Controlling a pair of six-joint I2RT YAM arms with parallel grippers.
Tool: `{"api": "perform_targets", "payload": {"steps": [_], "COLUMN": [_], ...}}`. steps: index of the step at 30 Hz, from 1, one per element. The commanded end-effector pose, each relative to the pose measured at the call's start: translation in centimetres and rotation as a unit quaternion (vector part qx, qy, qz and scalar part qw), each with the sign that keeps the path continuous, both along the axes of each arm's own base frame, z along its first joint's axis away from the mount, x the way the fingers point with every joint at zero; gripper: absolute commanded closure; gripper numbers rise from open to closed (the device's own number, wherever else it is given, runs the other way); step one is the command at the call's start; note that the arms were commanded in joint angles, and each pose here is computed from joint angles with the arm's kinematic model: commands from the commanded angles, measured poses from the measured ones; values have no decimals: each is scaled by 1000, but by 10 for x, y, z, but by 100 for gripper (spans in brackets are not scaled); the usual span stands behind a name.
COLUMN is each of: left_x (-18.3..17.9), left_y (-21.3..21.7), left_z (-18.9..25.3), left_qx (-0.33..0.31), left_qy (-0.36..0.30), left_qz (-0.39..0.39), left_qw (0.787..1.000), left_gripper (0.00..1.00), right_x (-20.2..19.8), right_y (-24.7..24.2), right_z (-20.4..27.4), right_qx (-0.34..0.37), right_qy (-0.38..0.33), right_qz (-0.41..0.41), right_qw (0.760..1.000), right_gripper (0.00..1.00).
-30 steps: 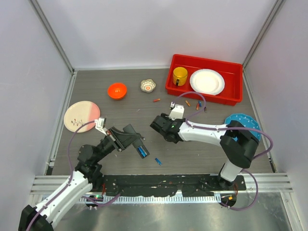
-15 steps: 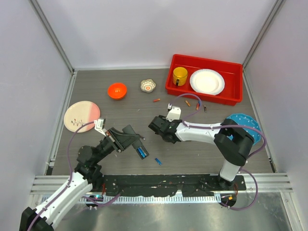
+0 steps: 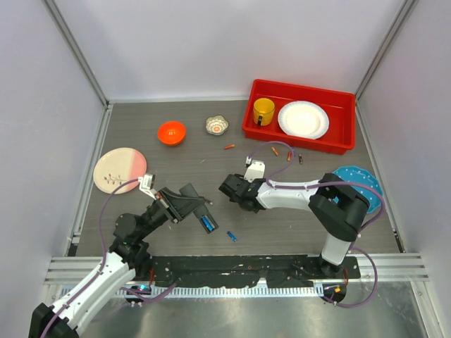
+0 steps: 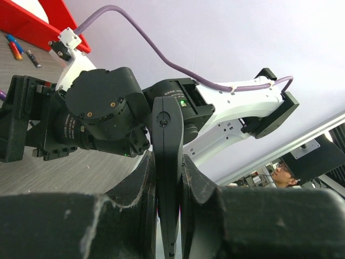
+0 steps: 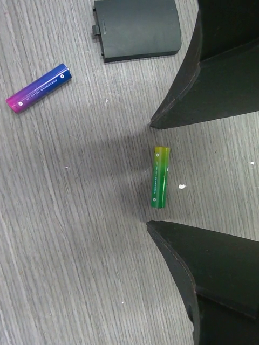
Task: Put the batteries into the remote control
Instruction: Adjust the battery at the center of the board.
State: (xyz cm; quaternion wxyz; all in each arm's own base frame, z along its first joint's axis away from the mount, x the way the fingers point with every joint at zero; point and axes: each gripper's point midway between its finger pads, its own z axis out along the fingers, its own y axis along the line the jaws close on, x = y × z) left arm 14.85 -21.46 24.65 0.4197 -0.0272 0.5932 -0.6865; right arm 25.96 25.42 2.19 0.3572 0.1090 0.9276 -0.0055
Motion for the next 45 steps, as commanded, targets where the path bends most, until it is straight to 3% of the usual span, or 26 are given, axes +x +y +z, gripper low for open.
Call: {"api": "perform_targets", "payload": {"steps": [1, 20, 29, 32, 34, 38, 39, 41, 43, 45], "left_x": [0, 0, 0, 0, -1, -3, -3, -4, -5, -5], "left_y": [3, 5, 5, 5, 5, 5, 5, 5, 6, 7], "left_z": [6, 4, 4, 4, 5, 8, 7, 9, 9, 8], "left_qx": [-10, -12, -14, -15, -16, -15, -13, -14, -14, -15], "left_qy": [-16, -15, -15, -13, -14, -17, -15, -19, -20, -20], "left_qz": [8, 11, 12, 11, 10, 7, 7, 8, 8, 10], "left_qw": [1000, 1000, 1000, 1000, 1000, 1000, 1000, 1000, 1000, 1000], "left_gripper": [100, 100, 100, 100, 100, 100, 100, 100, 100, 100], "right_x": [2, -5, -9, -9, -5, 11, 17, 21, 28, 20], "right_y": [2, 0, 3, 2, -2, 5, 8, 20, 19, 36], "right_z": [-1, -16, -14, -7, 4, 52, 70, 84, 102, 103], "right_qx": [3, -3, 2, 4, 0, -28, -66, -65, -102, -87], "right_qy": [-9, 11, 13, 5, -13, -61, -74, -77, -91, -100], "right_qz": [-4, 4, 13, 11, 10, 98, 163, 244, 339, 447], "right_qw": [1000, 1000, 1000, 1000, 1000, 993, 982, 964, 931, 885], "right_gripper": [26, 37, 50, 57, 74, 99, 99, 99, 99, 99]}}
